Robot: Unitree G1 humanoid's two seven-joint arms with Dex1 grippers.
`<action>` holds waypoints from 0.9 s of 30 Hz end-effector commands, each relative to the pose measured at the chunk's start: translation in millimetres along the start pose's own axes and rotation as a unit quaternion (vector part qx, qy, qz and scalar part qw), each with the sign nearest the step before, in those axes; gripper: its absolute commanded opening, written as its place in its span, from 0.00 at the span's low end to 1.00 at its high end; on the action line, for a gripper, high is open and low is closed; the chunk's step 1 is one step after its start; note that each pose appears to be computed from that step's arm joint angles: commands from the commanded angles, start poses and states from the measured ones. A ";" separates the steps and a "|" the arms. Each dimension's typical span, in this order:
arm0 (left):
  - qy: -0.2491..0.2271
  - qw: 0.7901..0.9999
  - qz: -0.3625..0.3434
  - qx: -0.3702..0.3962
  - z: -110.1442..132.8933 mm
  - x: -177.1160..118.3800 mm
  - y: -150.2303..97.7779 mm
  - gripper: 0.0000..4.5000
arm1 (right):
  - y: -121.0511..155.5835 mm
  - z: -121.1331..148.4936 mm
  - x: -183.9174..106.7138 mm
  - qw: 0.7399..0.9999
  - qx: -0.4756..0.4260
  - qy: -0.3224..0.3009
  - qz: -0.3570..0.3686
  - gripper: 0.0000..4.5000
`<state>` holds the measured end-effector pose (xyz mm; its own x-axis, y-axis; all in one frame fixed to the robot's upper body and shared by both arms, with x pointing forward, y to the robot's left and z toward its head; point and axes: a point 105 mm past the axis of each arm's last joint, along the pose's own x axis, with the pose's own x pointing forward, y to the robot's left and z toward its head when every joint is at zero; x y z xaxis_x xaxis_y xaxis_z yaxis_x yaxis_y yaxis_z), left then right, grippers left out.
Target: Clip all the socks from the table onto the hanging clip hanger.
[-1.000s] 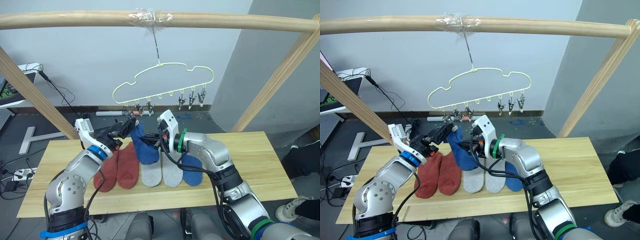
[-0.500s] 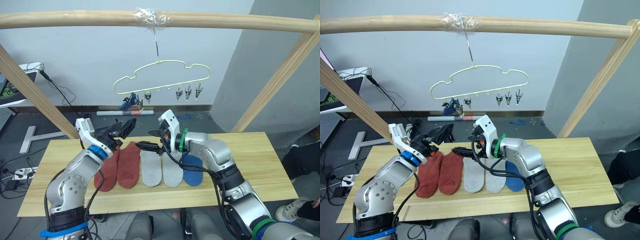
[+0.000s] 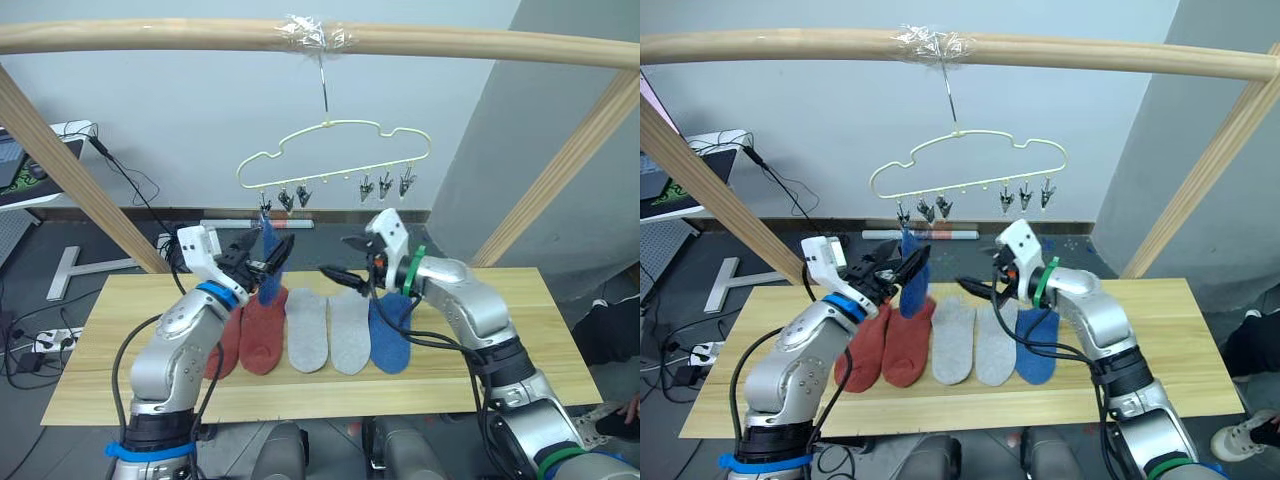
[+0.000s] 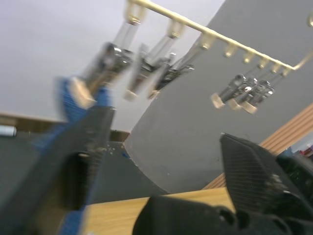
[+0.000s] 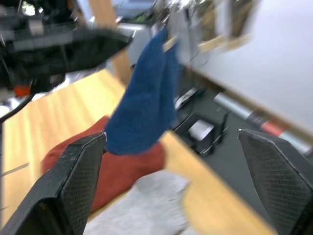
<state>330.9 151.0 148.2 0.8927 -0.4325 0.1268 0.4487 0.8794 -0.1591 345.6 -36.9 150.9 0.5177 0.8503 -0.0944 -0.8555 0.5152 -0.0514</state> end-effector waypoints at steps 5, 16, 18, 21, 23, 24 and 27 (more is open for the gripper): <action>-0.028 0.995 0.036 0.093 4.3 11.9 0.0 0.44 | -4.3 28.7 -23.2 0.996 -0.058 -0.060 -0.014 1.00; -0.046 0.990 0.065 0.115 0.0 37.1 9.6 0.44 | 3.4 47.7 -30.0 0.993 -0.073 -0.095 -0.019 1.00; -0.048 0.990 0.063 0.114 0.2 40.0 9.3 0.44 | 2.9 49.3 -30.6 0.992 -0.073 -0.097 -0.021 1.00; -0.052 0.991 0.056 0.111 0.5 43.4 6.0 0.44 | 1.7 51.2 -31.8 0.992 -0.076 -0.099 -0.025 1.00; -0.051 0.991 0.053 0.112 -0.3 45.4 3.9 0.44 | 0.3 52.7 -32.1 0.992 -0.075 -0.101 -0.030 1.00; -0.052 0.991 0.054 0.112 -0.2 46.6 3.8 0.44 | -0.1 53.5 -32.3 0.991 -0.077 -0.102 -0.031 1.00; -0.055 0.991 0.056 0.112 0.7 50.7 3.6 0.44 | -0.4 55.5 -32.9 0.991 -0.078 -0.104 -0.033 1.00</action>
<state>376.9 136.1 140.6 0.9337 -0.3116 0.1763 0.3133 0.9495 0.0193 334.2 -57.9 188.7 0.5606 0.8260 0.0587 -0.8117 0.5622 -0.1582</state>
